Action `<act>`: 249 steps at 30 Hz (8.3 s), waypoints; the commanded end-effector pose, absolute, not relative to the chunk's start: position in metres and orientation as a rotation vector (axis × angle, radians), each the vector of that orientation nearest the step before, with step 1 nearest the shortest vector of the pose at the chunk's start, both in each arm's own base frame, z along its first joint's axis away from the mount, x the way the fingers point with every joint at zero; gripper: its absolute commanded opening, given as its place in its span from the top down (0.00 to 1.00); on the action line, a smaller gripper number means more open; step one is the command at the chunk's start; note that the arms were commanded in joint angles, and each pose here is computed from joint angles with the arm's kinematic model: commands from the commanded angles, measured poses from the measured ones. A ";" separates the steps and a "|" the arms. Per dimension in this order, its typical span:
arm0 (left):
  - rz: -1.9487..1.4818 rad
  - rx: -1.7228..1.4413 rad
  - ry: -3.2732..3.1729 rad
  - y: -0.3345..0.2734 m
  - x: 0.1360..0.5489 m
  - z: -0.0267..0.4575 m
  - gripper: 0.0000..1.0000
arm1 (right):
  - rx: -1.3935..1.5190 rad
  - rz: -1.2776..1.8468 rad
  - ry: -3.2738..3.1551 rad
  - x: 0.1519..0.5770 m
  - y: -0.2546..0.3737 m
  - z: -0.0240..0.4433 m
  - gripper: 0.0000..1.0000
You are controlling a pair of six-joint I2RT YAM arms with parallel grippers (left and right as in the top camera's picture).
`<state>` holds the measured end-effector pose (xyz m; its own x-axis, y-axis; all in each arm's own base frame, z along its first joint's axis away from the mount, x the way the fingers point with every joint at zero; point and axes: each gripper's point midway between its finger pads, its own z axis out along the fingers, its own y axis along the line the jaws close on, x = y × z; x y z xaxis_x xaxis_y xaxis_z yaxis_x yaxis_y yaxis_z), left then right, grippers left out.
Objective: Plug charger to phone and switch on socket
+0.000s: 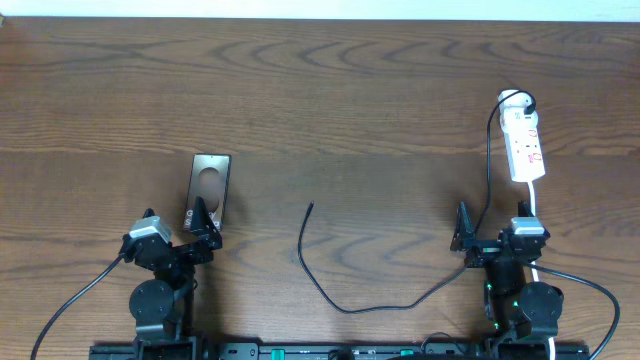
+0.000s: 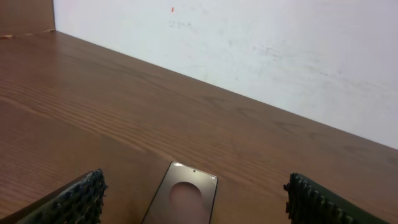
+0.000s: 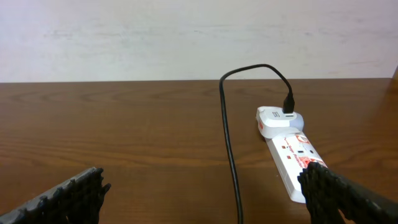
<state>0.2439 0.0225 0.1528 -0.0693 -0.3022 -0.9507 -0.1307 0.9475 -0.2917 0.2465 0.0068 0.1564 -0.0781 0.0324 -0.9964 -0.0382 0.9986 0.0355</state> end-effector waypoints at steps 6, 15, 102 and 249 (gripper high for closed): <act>-0.112 -0.355 1.693 0.027 0.242 0.136 0.10 | -0.022 0.044 1.646 0.246 0.008 0.157 0.01; -0.112 -0.355 1.693 0.027 0.242 0.136 0.10 | -0.022 0.044 1.645 0.246 0.008 0.157 0.01; -0.094 -0.299 1.562 0.026 0.235 0.233 0.09 | -0.023 0.045 1.647 0.246 0.008 0.156 0.01; -0.011 0.183 3.084 0.008 0.329 -0.008 0.04 | -0.023 0.045 1.646 0.246 0.008 0.157 0.01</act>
<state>0.3317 0.0088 -0.0033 -0.9935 0.0909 -0.0688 0.0914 0.9958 -0.0050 0.2465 0.0044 0.1565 -0.0772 0.0321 -0.9965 -0.0245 0.9991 0.0340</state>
